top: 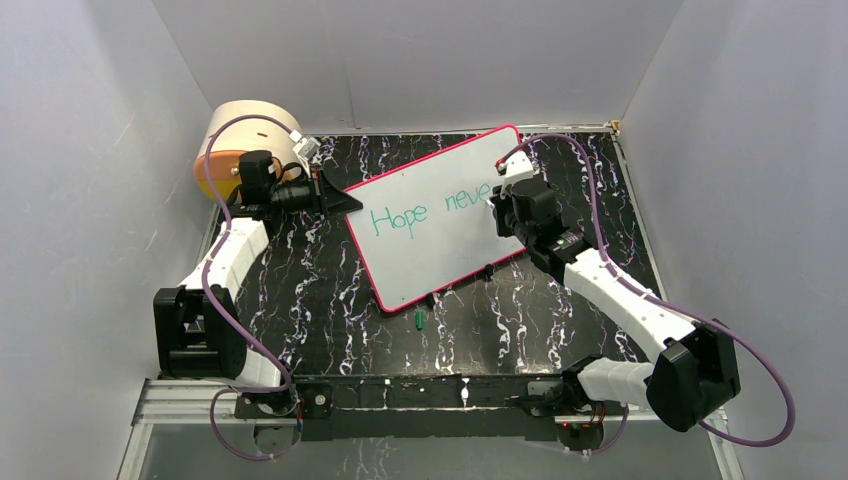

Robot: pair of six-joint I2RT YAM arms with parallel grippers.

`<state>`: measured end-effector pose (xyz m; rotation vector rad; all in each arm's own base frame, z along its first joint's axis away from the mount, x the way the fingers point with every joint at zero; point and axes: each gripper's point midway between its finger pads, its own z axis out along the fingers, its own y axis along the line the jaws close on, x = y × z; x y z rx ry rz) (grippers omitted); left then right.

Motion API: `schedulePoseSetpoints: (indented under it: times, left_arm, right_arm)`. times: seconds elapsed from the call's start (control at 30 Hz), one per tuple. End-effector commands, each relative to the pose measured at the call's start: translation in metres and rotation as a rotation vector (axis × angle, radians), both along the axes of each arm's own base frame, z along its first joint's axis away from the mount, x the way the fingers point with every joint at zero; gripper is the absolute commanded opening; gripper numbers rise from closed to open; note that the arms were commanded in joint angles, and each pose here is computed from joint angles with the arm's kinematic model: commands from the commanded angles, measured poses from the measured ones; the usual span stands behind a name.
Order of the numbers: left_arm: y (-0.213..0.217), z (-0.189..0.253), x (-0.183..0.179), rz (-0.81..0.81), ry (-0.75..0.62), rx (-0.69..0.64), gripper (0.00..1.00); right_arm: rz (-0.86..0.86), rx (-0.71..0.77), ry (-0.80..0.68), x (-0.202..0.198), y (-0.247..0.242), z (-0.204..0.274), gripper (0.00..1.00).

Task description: Write a sentence on the whiteboard

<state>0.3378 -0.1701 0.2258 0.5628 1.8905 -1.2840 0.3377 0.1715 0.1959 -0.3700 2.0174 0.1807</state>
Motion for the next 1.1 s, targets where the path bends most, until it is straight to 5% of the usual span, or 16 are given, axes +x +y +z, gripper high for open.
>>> schedulePoseSetpoints:
  times: [0.0,1.07]
  left_arm:
    - [-0.004,-0.047,-0.002,0.026,0.065,0.113,0.0]
    - [-0.004,-0.048,-0.001,0.028,0.066,0.116,0.0]
  right_arm:
    - [-0.042,0.005,-0.07,0.012,-0.005,0.016,0.0]
    - [-0.065,0.076,-0.218,0.034,-0.003,0.069,0.0]
